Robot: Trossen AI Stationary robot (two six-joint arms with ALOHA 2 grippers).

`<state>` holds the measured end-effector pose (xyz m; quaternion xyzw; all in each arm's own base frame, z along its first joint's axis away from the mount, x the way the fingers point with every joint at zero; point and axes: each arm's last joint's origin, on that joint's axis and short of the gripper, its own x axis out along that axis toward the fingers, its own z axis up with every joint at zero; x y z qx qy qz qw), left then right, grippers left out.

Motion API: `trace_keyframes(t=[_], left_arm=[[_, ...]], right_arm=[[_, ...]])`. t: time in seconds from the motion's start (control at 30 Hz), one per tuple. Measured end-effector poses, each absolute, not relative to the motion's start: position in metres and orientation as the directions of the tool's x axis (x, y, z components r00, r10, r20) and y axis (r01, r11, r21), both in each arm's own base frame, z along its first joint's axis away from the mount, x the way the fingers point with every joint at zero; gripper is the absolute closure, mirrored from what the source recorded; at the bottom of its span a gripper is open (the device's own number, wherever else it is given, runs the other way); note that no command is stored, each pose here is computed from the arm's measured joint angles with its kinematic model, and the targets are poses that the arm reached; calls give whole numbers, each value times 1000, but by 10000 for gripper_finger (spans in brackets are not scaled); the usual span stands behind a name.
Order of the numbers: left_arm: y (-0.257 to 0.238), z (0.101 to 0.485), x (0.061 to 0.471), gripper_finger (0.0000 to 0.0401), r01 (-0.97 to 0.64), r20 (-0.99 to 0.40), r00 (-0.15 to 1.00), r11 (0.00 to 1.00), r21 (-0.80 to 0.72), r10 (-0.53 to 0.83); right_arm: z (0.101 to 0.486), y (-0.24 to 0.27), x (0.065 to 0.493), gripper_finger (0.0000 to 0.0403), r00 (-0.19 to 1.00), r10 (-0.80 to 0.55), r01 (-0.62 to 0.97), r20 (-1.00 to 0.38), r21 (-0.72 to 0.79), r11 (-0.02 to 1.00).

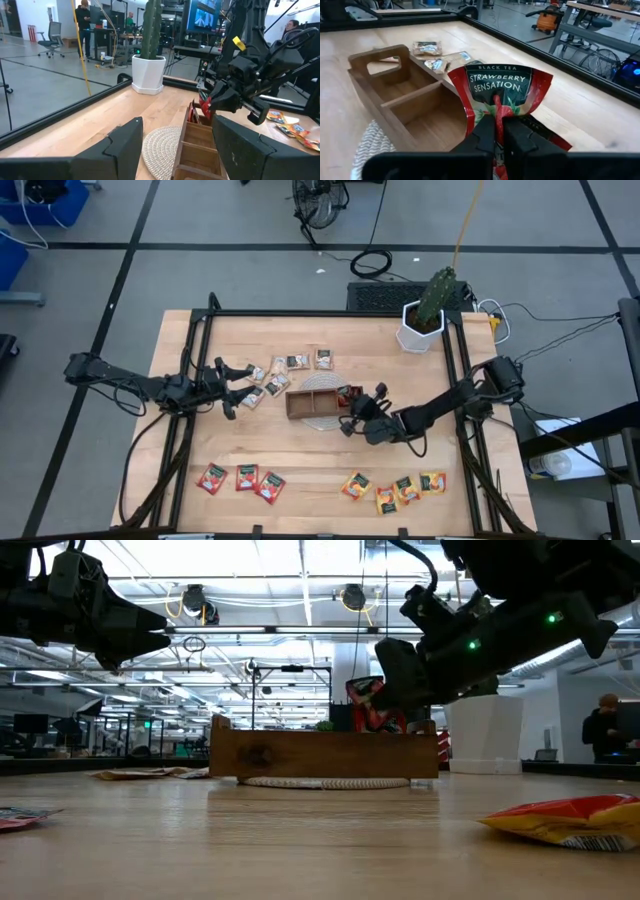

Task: Pick & Place Tea
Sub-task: Put the red tea bag into the right section of the wood organizer

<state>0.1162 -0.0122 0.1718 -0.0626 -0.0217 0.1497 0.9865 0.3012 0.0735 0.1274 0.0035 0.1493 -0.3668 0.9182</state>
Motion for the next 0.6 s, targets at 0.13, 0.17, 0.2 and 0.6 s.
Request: trace_keyframes(t=[0.13, 0.17, 0.2, 0.6], left_arm=[[-12, 172, 116, 162, -293, 25, 954, 947, -130, 298], [-12, 172, 116, 162, -293, 24, 954, 947, -130, 299], [-12, 172, 116, 162, -293, 24, 954, 947, -130, 299], [-12, 172, 116, 162, -293, 25, 954, 947, -130, 298]], right_arm=[[126, 70, 301, 388, 675, -680, 677, -286, -126, 725], [126, 69, 302, 387, 672, -683, 680, -285, -125, 722], [126, 68, 302, 387, 669, -686, 684, -284, -124, 719], [126, 65, 301, 377, 646, -711, 701, -278, -153, 696]])
